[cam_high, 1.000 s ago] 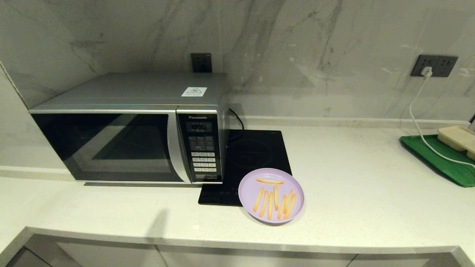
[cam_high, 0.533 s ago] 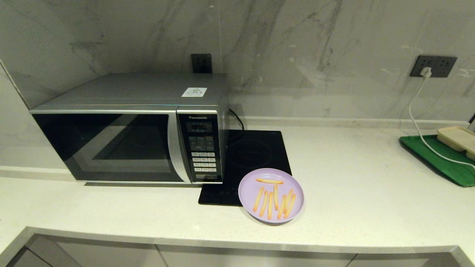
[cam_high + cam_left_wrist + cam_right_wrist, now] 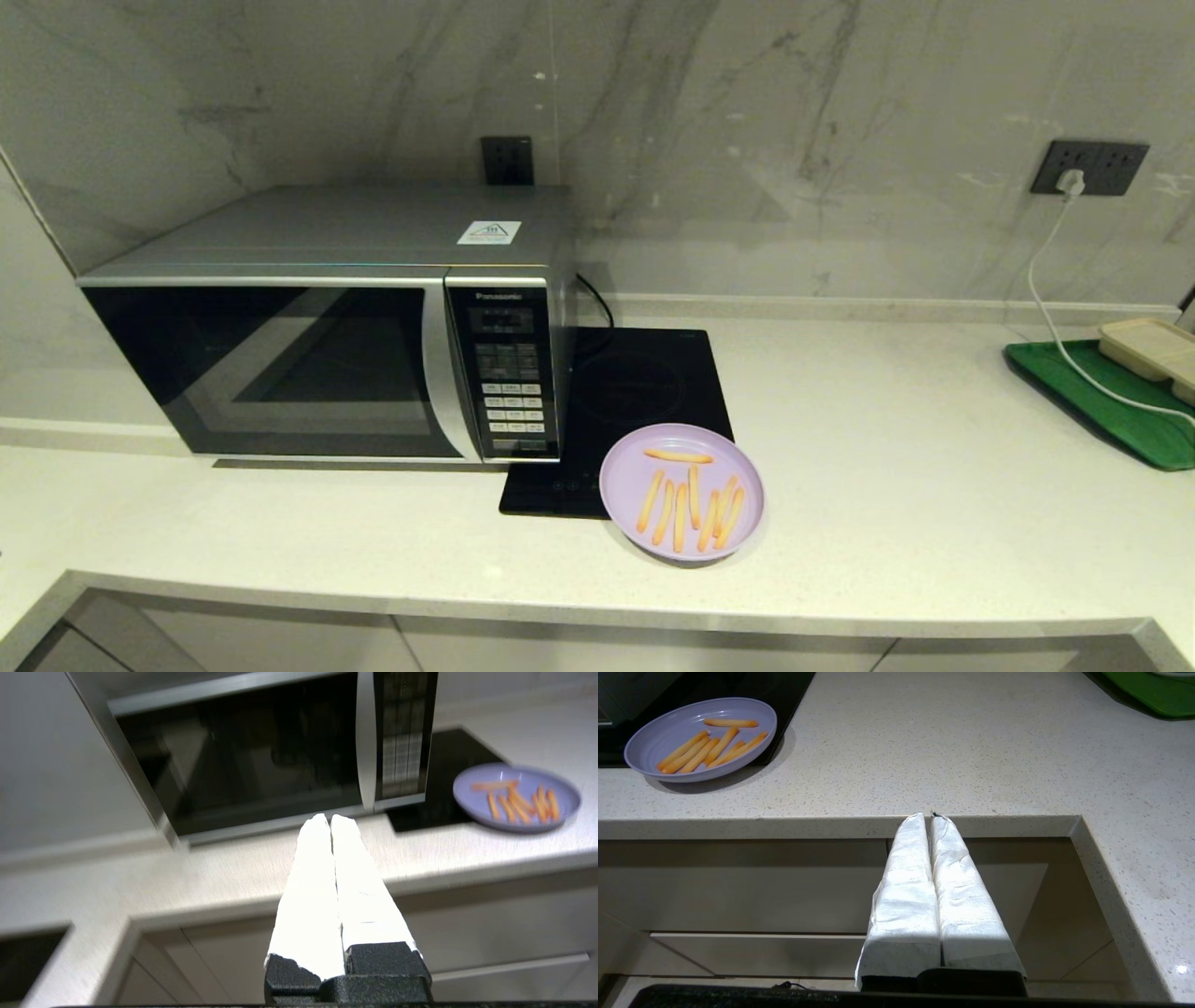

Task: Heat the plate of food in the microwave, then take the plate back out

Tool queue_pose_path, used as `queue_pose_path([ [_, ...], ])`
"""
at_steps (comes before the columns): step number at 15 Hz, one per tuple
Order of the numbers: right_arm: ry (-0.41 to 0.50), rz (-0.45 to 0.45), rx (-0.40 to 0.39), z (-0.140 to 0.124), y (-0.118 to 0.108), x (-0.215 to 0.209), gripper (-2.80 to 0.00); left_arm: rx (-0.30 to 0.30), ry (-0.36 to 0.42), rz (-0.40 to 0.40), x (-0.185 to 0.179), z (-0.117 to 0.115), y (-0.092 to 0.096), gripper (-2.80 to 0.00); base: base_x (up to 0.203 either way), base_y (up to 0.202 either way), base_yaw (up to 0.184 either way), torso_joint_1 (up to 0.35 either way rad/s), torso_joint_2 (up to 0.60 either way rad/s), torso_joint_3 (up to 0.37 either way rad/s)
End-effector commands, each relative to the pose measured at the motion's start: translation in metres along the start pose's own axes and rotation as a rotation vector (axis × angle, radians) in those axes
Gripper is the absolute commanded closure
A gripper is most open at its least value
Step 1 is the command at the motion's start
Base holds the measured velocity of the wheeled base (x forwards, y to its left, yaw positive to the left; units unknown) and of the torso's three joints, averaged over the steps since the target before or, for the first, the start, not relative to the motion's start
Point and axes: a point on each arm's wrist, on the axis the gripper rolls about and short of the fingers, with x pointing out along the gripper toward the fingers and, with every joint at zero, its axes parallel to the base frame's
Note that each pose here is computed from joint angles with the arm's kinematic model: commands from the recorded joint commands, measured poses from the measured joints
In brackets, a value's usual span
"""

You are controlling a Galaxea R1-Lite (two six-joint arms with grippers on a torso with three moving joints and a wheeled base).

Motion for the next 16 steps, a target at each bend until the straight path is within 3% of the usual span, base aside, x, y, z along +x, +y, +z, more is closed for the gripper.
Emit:
queue_pose_path([
  [1, 0.001, 0.000, 0.000, 0.000, 0.000, 0.000, 0.00, -0.086, 0.072, -0.003, 0.007, -0.041, -0.004, 0.00, 0.000, 0.000, 0.000, 0.000, 0.00, 0.000],
  [3, 0.001, 0.000, 0.000, 0.000, 0.000, 0.000, 0.00, -0.127, 0.163, -0.003, 0.020, -0.068, -0.006, 0.00, 0.000, 0.000, 0.000, 0.000, 0.00, 0.000],
  [5, 0.001, 0.000, 0.000, 0.000, 0.000, 0.000, 0.00, -0.106, 0.169, 0.008, 0.034, -0.093, -0.008, 0.00, 0.000, 0.000, 0.000, 0.000, 0.00, 0.000],
  [7, 0.001, 0.000, 0.000, 0.000, 0.000, 0.000, 0.00, -0.054, 0.065, 0.039, 0.043, -0.097, -0.007, 0.00, 0.000, 0.000, 0.000, 0.000, 0.00, 0.000],
  [16, 0.001, -0.002, 0.000, 0.000, 0.000, 0.000, 0.00, -0.065, 0.064, 0.070, 0.043, -0.098, -0.006, 0.00, 0.000, 0.000, 0.000, 0.000, 0.00, 0.000],
])
